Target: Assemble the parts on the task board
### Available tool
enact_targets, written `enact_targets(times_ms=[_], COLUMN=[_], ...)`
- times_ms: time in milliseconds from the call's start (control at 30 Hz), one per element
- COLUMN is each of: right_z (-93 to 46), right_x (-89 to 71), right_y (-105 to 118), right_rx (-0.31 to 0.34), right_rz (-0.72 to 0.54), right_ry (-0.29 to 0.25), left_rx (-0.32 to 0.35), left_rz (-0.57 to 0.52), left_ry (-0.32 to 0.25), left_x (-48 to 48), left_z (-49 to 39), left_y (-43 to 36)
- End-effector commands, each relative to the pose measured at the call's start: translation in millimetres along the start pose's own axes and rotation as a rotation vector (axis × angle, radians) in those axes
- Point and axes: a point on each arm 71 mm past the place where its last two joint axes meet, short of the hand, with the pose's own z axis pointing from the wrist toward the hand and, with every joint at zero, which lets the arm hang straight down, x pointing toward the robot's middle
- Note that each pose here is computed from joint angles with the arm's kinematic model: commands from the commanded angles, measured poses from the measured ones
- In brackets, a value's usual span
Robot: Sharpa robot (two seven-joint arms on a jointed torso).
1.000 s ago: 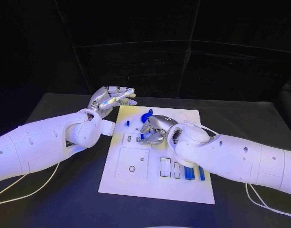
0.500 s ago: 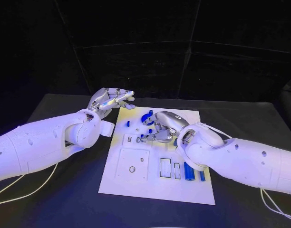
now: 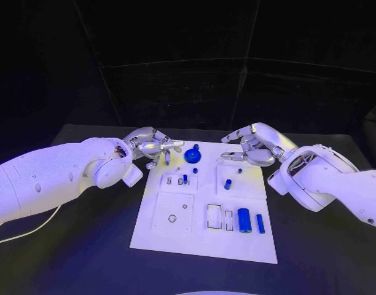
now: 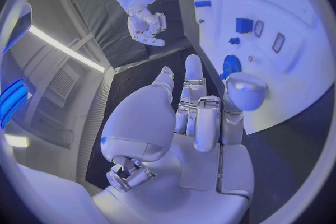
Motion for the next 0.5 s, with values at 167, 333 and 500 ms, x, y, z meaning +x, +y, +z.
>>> enact_targets(times_ms=[167,333,500], right_z=[-3.8,-3.5,-2.7], right_x=[-21.8,-27.6,-29.6], right_y=[-11.4,-17.0,-19.9], right_rx=[0.046,0.067,0.08], right_rz=[0.094,0.094,0.093], right_ry=[-0.04,-0.049,-0.051], left_rx=[-0.336,-0.4,-0.419], left_rz=[0.424,0.544,0.605], left_ry=[0.122,0.125,0.131], left_x=[6.9,10.9,16.7], left_z=[4.5,15.3,26.3], left_y=[4.6,-2.9,-8.5])
